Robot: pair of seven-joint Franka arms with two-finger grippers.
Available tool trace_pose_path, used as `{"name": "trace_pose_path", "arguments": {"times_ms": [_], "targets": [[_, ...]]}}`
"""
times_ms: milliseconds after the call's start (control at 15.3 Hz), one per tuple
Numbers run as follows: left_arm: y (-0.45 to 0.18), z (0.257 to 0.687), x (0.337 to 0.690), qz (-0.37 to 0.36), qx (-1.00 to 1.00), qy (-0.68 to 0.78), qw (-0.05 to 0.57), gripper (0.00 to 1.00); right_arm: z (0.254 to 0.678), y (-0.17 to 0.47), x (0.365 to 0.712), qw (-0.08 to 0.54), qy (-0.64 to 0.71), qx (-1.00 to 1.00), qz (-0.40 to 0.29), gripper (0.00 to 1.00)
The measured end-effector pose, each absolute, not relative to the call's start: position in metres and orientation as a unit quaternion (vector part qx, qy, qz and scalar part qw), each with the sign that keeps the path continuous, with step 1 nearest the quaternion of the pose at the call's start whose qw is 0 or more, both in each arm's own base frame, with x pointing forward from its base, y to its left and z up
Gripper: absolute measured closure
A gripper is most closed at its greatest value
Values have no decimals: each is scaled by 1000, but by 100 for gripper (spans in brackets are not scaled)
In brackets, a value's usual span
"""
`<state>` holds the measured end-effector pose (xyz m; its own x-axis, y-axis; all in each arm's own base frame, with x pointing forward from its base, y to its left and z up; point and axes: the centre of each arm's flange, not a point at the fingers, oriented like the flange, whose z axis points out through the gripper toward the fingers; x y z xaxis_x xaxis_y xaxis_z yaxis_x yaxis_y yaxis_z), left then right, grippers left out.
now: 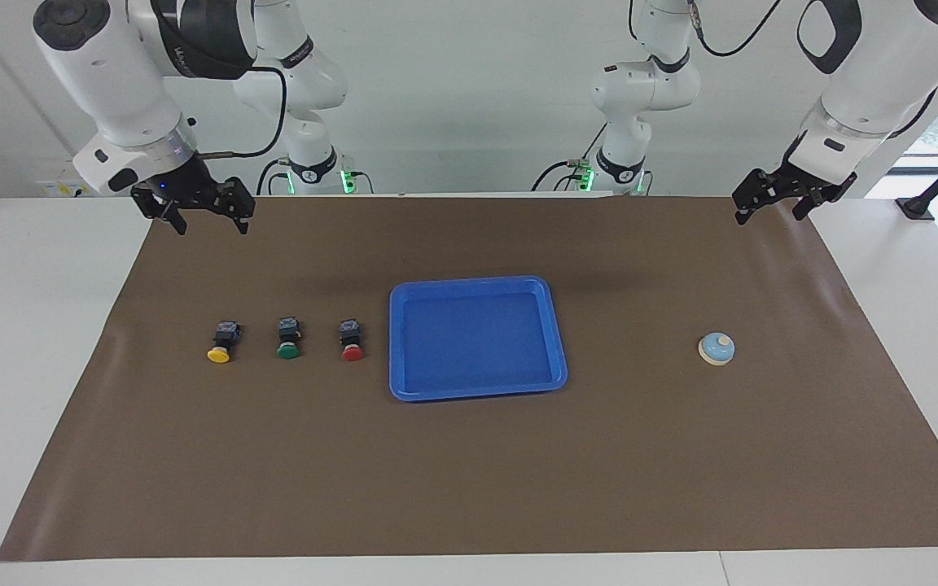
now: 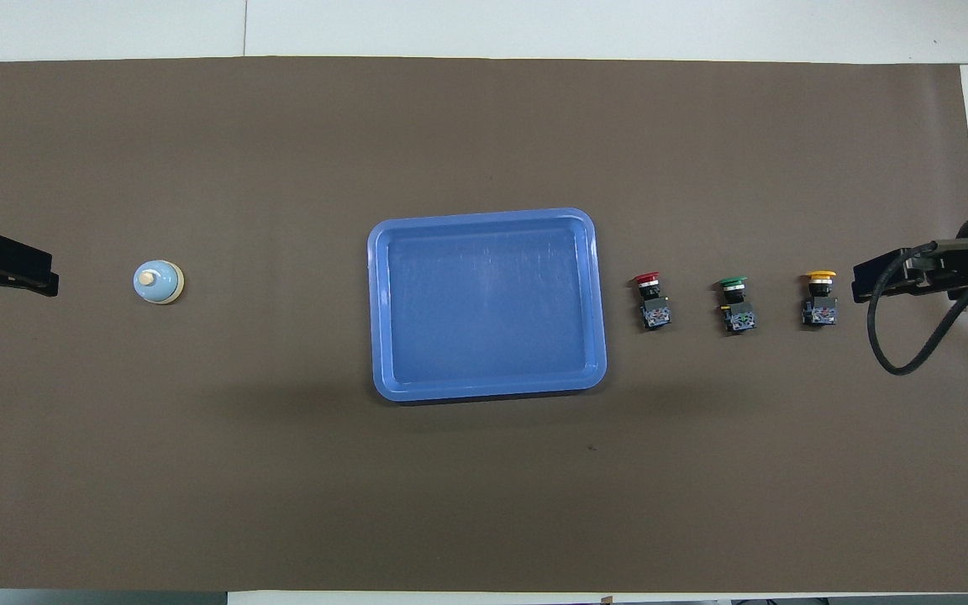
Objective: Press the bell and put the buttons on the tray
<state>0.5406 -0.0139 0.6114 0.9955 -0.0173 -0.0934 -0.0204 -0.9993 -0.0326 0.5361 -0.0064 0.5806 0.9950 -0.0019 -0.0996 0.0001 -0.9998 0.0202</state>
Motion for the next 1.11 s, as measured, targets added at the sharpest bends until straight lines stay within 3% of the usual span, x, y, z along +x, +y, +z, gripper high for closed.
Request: {"name": "trace_pose_path", "arguments": {"times_ms": [850, 1111], "targets": [[-11, 611, 541, 47, -999, 7, 17, 0, 581, -34, 536, 8, -10, 999, -44, 0], [-11, 611, 541, 47, -999, 7, 17, 0, 550, -42, 546, 8, -8, 1000, -26, 0]]}}
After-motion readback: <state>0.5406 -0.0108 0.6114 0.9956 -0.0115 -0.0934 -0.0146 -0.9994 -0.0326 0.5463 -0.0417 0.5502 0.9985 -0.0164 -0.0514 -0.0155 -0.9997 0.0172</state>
